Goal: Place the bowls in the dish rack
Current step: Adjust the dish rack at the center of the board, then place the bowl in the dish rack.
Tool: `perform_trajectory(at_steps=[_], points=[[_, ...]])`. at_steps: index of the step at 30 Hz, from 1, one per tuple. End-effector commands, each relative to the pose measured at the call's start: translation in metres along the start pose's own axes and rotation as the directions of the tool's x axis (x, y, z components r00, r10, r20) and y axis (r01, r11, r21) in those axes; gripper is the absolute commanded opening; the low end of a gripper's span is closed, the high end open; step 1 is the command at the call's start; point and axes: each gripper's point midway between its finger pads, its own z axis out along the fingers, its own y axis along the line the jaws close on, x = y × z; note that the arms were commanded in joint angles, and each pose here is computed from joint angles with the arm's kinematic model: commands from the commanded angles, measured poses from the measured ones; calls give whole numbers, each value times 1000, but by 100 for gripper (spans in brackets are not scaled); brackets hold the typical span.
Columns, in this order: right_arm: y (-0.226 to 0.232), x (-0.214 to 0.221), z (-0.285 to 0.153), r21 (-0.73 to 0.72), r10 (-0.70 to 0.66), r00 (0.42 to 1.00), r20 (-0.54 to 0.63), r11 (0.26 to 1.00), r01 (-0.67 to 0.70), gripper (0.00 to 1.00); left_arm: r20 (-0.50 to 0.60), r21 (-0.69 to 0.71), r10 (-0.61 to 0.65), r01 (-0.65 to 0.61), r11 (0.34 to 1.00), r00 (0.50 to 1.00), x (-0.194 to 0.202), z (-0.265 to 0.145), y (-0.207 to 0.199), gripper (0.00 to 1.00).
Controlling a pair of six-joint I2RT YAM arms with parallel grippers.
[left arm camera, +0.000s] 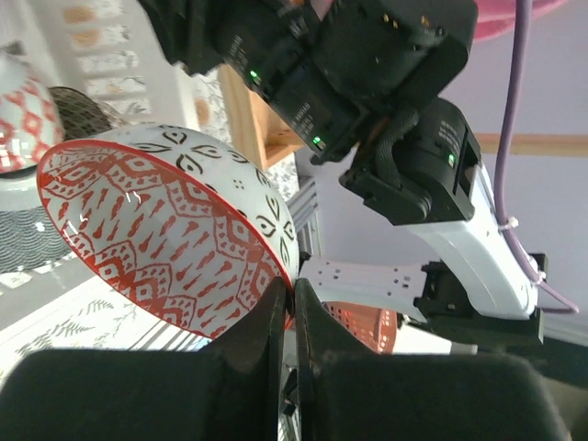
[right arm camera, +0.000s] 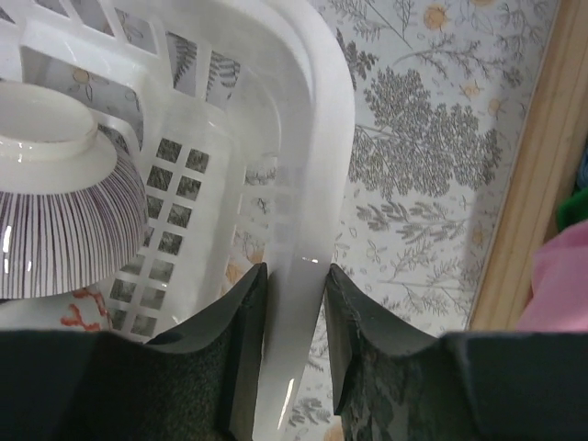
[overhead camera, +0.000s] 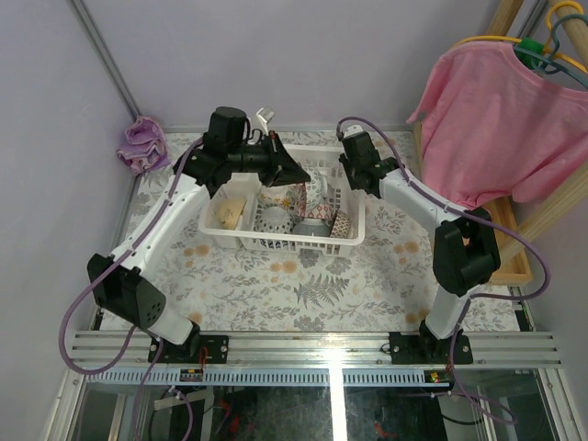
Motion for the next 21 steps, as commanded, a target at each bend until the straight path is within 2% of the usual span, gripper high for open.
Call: perform_trajectory(at_steps=[1, 3, 4, 5, 8, 10, 13, 17, 21], points=[[3, -49, 7, -45, 39, 992, 123, 998, -34, 36, -103, 231, 67, -42, 972, 992, 4, 10, -36, 0], [5, -49, 7, -50, 54, 992, 111, 998, -49, 47, -117, 280, 84, -48, 959, 990, -1, 19, -37, 0], [4, -49, 7, -43, 64, 992, 105, 997, -60, 58, -122, 296, 89, -49, 954, 989, -4, 24, -36, 0], [3, -50, 6, -39, 73, 992, 103, 997, -70, 63, -127, 310, 90, -47, 950, 988, -7, 29, -35, 0], [-3, -54, 0, -28, 107, 990, 98, 994, -104, 74, -135, 361, 107, -52, 931, 985, -17, 42, -35, 0], [-8, -57, -6, -19, 136, 986, 94, 991, -134, 85, -144, 386, 106, -43, 921, 984, -26, 53, -30, 0], [-27, -60, -17, 19, 225, 971, 84, 974, -227, 98, -163, 432, 106, -26, 902, 981, -34, 65, -25, 0], [-69, -57, -36, 90, 400, 913, 81, 909, -406, 99, -177, 485, 120, -19, 874, 977, -41, 78, -20, 0], [-97, -62, -59, 56, 560, 823, 98, 822, -566, 99, -209, 500, 127, -6, 866, 970, -48, 93, -5, 0]])
